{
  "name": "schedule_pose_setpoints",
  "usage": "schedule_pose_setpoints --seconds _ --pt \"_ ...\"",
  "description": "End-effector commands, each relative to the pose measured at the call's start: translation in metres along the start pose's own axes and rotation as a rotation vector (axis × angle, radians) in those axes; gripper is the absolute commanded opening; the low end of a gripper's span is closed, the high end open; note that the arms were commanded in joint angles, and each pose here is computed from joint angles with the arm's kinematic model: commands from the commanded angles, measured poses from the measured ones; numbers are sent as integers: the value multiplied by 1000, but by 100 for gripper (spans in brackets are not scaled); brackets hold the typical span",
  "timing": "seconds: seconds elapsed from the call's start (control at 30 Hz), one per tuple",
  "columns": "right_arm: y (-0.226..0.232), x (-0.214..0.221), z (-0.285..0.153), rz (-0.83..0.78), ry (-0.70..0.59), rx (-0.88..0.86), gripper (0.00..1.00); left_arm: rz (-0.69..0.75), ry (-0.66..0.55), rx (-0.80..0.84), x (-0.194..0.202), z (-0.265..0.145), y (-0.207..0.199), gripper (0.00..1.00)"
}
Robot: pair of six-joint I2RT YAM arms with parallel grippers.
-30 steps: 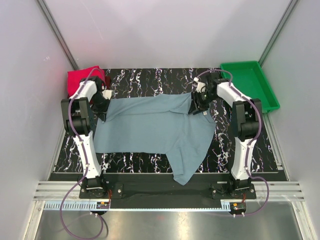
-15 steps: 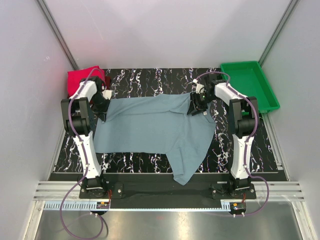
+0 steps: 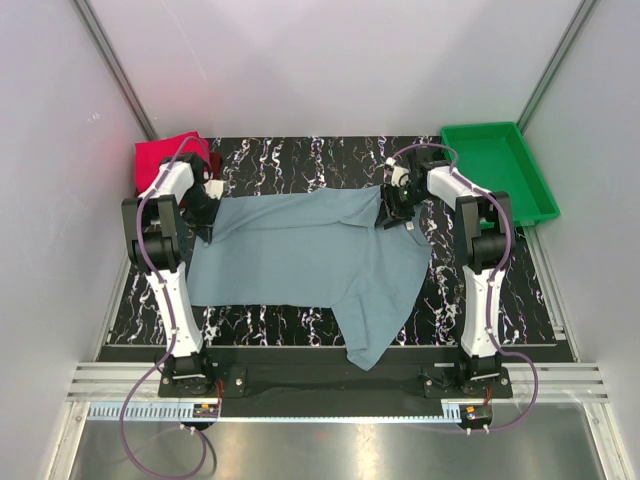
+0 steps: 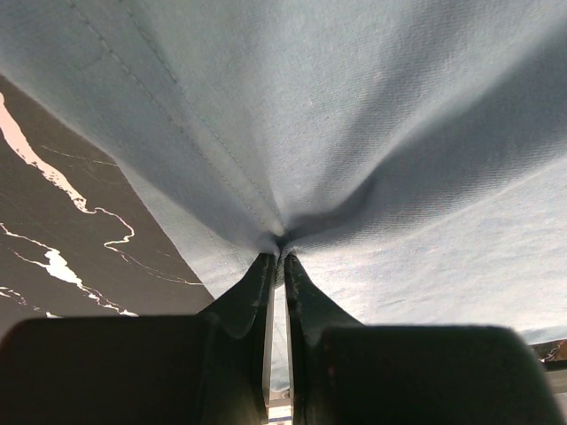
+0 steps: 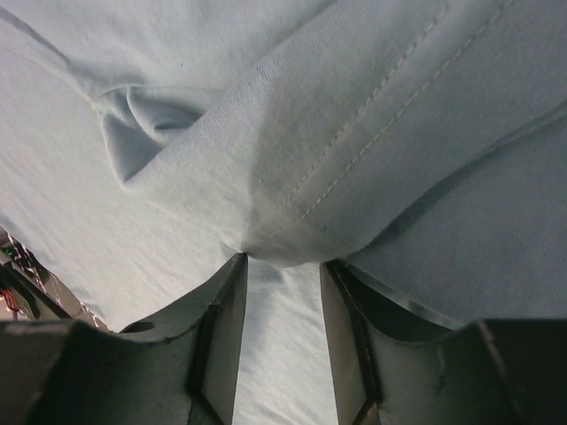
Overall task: Fold and stack the t-shirts
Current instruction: Fold the tshirt
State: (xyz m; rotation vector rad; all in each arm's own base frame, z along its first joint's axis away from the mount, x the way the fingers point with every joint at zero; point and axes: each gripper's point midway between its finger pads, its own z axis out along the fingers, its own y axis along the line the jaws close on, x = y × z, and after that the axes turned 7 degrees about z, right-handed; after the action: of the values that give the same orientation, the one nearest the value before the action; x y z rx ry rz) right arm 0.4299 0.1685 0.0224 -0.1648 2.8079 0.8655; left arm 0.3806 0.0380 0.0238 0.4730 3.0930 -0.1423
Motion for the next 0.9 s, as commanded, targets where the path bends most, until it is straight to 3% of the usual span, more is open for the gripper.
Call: schedule_pose_setpoints --seconds 0.0,0.43,0.87 --pt "11 -22 2 -35 -62 -32 44 13 -45 -46 -5 -18 3 9" --pt "21 -19 -10 -60 -72 -50 0 33 -47 -53 -9 -19 -2 9" --pt "71 6 -78 -91 -125 -117 0 29 -90 -31 -23 -21 -4 9"
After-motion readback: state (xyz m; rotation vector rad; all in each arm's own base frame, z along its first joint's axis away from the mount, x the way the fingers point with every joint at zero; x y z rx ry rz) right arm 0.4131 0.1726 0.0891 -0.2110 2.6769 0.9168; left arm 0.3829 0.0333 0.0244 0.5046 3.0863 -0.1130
